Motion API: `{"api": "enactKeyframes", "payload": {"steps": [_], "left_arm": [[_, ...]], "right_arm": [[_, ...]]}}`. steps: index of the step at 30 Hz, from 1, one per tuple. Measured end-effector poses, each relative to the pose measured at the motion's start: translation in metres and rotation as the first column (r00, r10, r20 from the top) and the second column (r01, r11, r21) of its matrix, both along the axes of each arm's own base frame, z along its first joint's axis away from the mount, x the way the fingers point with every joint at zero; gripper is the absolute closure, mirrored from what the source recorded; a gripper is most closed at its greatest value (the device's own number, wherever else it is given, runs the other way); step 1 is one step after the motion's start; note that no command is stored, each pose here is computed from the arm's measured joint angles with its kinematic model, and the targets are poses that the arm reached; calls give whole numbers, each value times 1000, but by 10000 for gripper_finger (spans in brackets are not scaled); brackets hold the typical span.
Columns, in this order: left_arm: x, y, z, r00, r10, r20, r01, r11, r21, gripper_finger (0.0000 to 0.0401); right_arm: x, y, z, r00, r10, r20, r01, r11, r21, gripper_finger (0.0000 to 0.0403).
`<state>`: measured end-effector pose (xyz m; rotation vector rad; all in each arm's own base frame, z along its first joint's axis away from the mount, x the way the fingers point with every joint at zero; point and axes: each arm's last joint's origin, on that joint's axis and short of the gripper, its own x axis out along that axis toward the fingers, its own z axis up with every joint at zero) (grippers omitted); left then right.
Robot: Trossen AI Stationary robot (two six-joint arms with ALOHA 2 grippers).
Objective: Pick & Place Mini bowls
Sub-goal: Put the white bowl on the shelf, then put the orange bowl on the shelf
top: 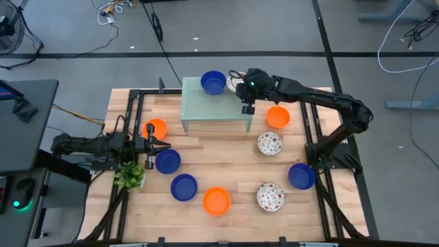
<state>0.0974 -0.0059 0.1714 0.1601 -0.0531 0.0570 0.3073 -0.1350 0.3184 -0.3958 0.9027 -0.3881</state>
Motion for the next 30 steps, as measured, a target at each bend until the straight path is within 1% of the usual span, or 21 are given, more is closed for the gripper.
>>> {"api": "enactKeyframes", "payload": {"steps": [3,6,8,10,14,17,20,25,28,30], "left_arm": [[0,0,0,1000,0,-1,0,1000,0,364],[0,0,0,1000,0,-1,0,1000,0,364],[0,0,0,1000,0,-1,0,1000,0,364],[0,0,0,1000,0,0,0,1000,0,364],[0,0,0,1000,0,0,0,1000,0,364],[0,0,0,1000,0,-1,0,1000,0,364],[0,0,0,1000,0,-1,0,1000,0,364],[0,0,0,1000,0,0,0,1000,0,364],[0,0,0,1000,0,4,0,1000,0,364],[0,0,4,999,-10,40,11,1000,-15,364]], "right_arm": [[-2,24,11,998,18,62,-21,998,51,247],[-2,49,18,994,46,94,-55,994,95,246],[1,67,17,990,87,113,-102,985,138,247],[4,87,9,982,139,126,-162,966,200,249],[9,129,-24,961,235,149,-269,921,282,255],[6,158,-57,939,299,172,-339,888,309,260],[-1,182,-89,914,338,223,-397,858,327,266],[-20,202,-131,849,336,407,-480,813,330,276],[-34,206,-146,792,313,525,-525,788,322,281],[-44,207,-154,762,300,573,-545,776,318,285]]}}
